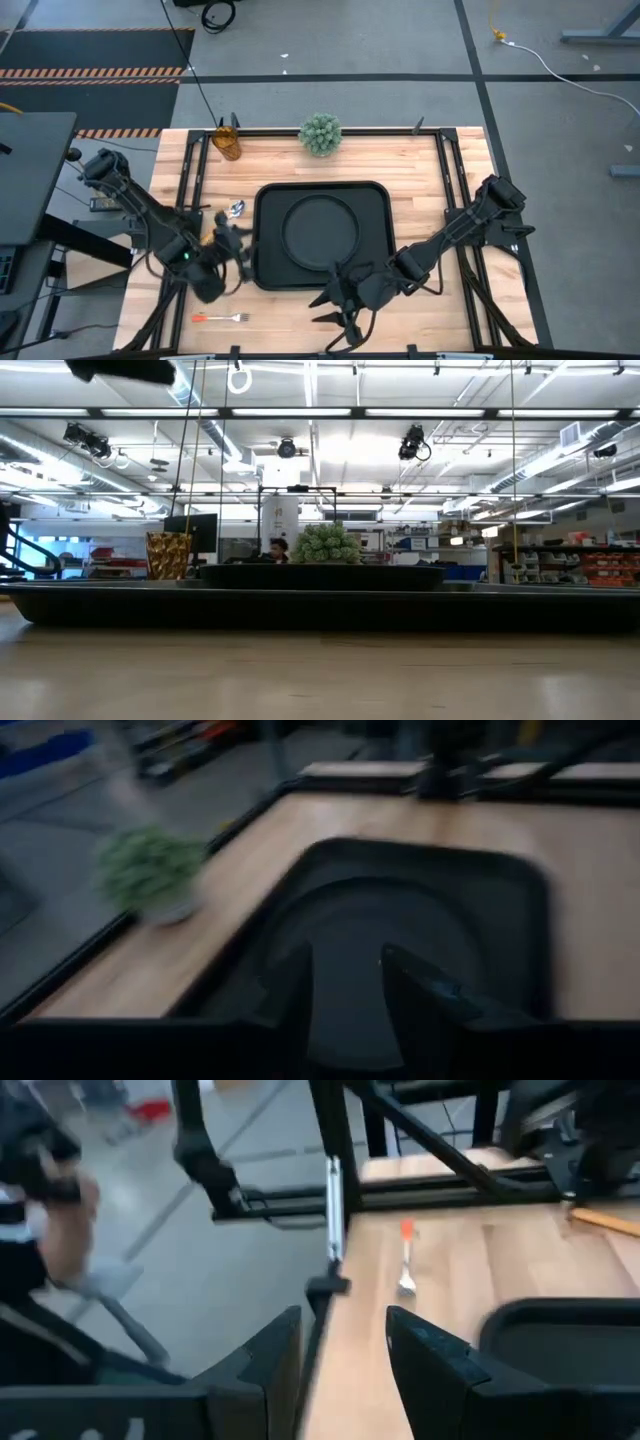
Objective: Pick and place plate/cup/fork/spoon on tray
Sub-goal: Put the orange cup on the black tray to the top left of the black plate
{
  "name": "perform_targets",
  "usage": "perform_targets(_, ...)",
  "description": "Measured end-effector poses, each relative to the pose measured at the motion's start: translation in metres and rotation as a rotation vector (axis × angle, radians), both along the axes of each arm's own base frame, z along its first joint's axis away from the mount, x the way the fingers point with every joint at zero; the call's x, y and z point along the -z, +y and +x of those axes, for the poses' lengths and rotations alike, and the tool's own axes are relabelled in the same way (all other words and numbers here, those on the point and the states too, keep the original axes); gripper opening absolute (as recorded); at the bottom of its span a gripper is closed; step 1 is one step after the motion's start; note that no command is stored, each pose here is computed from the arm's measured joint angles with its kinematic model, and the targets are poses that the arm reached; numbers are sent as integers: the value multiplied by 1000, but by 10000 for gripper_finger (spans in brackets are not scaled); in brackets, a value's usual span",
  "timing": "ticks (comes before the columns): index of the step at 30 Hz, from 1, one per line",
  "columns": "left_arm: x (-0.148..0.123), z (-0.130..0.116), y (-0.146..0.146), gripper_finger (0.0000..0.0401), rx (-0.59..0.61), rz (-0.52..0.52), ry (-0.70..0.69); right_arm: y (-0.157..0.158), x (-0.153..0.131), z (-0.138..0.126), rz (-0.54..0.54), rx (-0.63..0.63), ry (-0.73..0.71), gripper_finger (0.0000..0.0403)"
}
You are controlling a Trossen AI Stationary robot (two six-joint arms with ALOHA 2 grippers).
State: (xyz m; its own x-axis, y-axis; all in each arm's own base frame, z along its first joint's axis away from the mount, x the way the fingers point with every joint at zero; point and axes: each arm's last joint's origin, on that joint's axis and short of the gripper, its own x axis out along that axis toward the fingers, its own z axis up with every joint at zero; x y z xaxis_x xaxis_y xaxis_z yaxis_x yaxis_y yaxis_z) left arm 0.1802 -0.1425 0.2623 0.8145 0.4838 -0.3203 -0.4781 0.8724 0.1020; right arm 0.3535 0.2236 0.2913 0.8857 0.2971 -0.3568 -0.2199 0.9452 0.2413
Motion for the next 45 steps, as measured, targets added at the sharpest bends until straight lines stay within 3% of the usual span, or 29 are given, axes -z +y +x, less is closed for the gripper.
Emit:
perform_targets(3,0,-2,28,115,-140,-30,21,-9,6,2,-90,26,35,154)
perform_targets(9,6,5,96,98,-462,-29,197,-37,30,6,-257,201,145,154)
perform_targets(14,9,14,171,96,-666,-144,397,-61,48,7,-361,310,239,154)
perform_targets(19,9,4,248,96,-640,-325,493,-87,54,12,-396,308,327,154)
perform_targets(23,5,-21,294,96,-719,-321,480,-103,55,18,-394,225,354,154)
perform_targets(26,5,-39,314,96,-766,-333,492,-115,55,22,-416,199,362,154)
perform_targets(32,13,-53,334,114,-730,-425,537,-133,56,26,-456,145,376,154)
perform_targets(38,8,-36,356,186,-608,-547,573,-150,57,30,-507,118,378,156)
perform_targets(45,11,-11,380,290,-590,-612,641,-170,61,28,-530,150,455,191)
